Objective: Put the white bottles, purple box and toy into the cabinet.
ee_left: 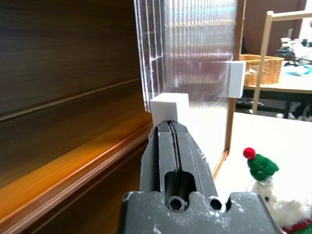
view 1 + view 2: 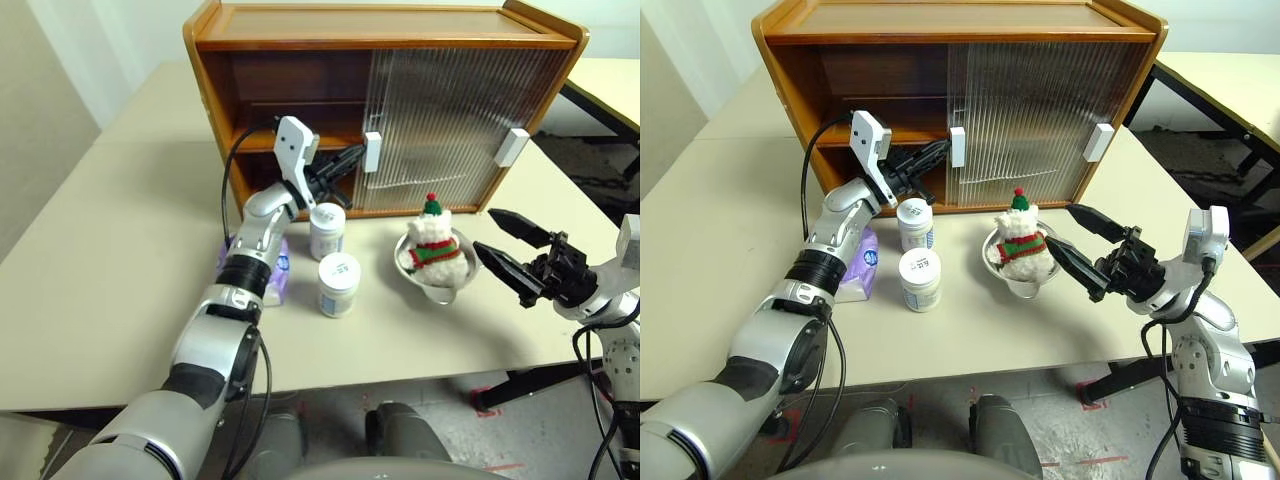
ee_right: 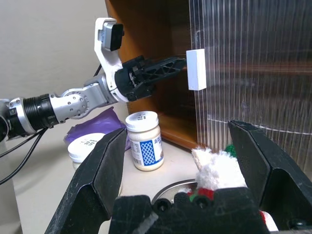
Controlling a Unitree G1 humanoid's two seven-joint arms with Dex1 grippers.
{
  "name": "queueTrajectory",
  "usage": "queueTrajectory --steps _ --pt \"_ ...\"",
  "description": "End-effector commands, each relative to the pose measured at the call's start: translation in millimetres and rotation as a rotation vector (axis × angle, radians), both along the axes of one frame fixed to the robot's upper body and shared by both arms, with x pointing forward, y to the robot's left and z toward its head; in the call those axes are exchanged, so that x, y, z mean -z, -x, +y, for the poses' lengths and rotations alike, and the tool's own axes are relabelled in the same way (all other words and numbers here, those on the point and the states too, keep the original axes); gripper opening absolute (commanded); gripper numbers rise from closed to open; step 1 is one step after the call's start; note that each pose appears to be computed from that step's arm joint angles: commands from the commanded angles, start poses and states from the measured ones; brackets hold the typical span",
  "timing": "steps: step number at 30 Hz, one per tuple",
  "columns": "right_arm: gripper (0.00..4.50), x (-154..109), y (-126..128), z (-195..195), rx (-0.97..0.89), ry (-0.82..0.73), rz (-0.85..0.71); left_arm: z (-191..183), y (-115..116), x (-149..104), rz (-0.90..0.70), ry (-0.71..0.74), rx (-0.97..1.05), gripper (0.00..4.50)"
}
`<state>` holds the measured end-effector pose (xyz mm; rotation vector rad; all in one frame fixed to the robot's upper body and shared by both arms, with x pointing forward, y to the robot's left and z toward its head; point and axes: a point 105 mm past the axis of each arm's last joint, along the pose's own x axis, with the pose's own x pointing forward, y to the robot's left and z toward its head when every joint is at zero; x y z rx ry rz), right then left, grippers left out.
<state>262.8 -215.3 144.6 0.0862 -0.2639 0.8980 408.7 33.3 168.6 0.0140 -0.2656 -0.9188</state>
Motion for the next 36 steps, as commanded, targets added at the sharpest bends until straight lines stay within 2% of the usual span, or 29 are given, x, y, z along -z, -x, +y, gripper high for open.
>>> queueTrajectory --steps 1,4,9,12,17,22,24,27,29,33,36 --pt "4.50 -5 3 -4 0.017 0.001 -0.026 -16 4 -1 -0.015 -0.027 0.055 0.02" --pt "4.50 -5 3 -3 0.015 0.003 -0.024 -11 5 -3 -0.029 -0.015 0.040 0.02" --pt "4.50 -5 0 -1 0.004 0.003 -0.025 22 7 -15 -0.047 0.035 -0.027 0.02" --pt "4.50 -4 -3 1 -0.011 0.001 -0.024 56 14 -23 -0.044 0.067 -0.081 0.59" --pt "4.50 -3 -8 4 -0.037 0.004 -0.022 96 34 -21 0.036 0.069 -0.120 2.41" --pt "4.50 -3 -13 5 -0.059 0.006 -0.023 130 60 -18 0.194 0.114 -0.123 4.35" --pt "4.50 -3 -14 5 -0.063 0.006 -0.024 136 65 -17 0.246 0.125 -0.122 4.45" --pt "4.50 -4 -17 7 -0.093 0.016 -0.027 203 82 24 0.557 0.075 -0.283 4.45" --pt "4.50 -3 -16 10 -0.119 0.032 -0.027 225 90 33 0.655 0.090 -0.334 4.45" --pt "4.50 1 -14 15 -0.163 0.075 -0.027 245 98 45 0.814 0.195 -0.387 4.45" --pt "4.50 3 -13 17 -0.178 0.093 -0.028 243 106 60 0.950 0.244 -0.381 4.45"
